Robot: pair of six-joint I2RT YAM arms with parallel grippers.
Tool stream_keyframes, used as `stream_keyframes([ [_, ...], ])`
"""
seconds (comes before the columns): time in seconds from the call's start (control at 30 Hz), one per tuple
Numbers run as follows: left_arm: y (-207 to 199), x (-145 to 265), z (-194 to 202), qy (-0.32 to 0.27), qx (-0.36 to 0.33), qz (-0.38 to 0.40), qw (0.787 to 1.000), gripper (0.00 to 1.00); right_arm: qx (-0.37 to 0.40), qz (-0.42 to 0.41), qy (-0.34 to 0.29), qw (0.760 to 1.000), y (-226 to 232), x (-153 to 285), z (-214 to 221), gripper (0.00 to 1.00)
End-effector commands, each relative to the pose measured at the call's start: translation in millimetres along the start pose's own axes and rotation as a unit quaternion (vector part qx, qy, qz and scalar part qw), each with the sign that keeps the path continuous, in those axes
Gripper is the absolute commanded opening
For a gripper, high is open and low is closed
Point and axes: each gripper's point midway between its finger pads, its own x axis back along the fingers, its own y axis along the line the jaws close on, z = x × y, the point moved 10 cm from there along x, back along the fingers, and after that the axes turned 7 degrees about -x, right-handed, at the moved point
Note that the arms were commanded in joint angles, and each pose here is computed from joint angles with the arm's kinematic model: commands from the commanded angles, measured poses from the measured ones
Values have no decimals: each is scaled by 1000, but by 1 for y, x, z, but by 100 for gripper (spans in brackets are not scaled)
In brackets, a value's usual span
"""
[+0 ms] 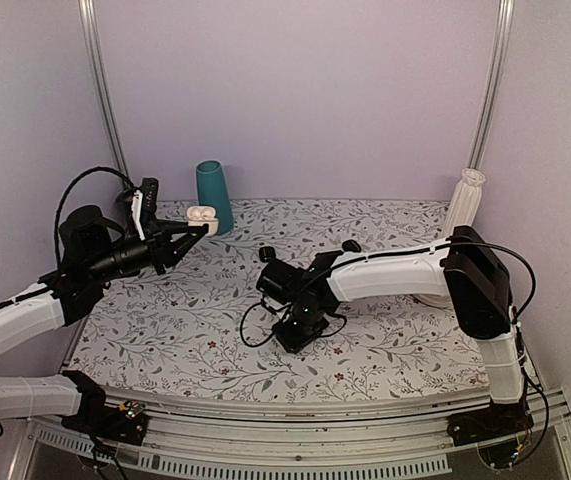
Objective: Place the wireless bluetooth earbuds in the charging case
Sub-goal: Pick up the left earbud from the center of the board.
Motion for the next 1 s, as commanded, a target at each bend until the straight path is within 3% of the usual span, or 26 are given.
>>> stream_keyframes([
  [0.0,1,2,-11,-14,-8,-2,1000,0,-11,8,17,1000,-2,-9,0,28],
  [0.7,2,1,-10,-11,-6,-3,1000,0,-10,11,32,999,-3,-17,2,26],
  [0.97,2,0,-9,-10,-4,-2,1000,0,-12,12,37,999,-4,-15,5,16],
])
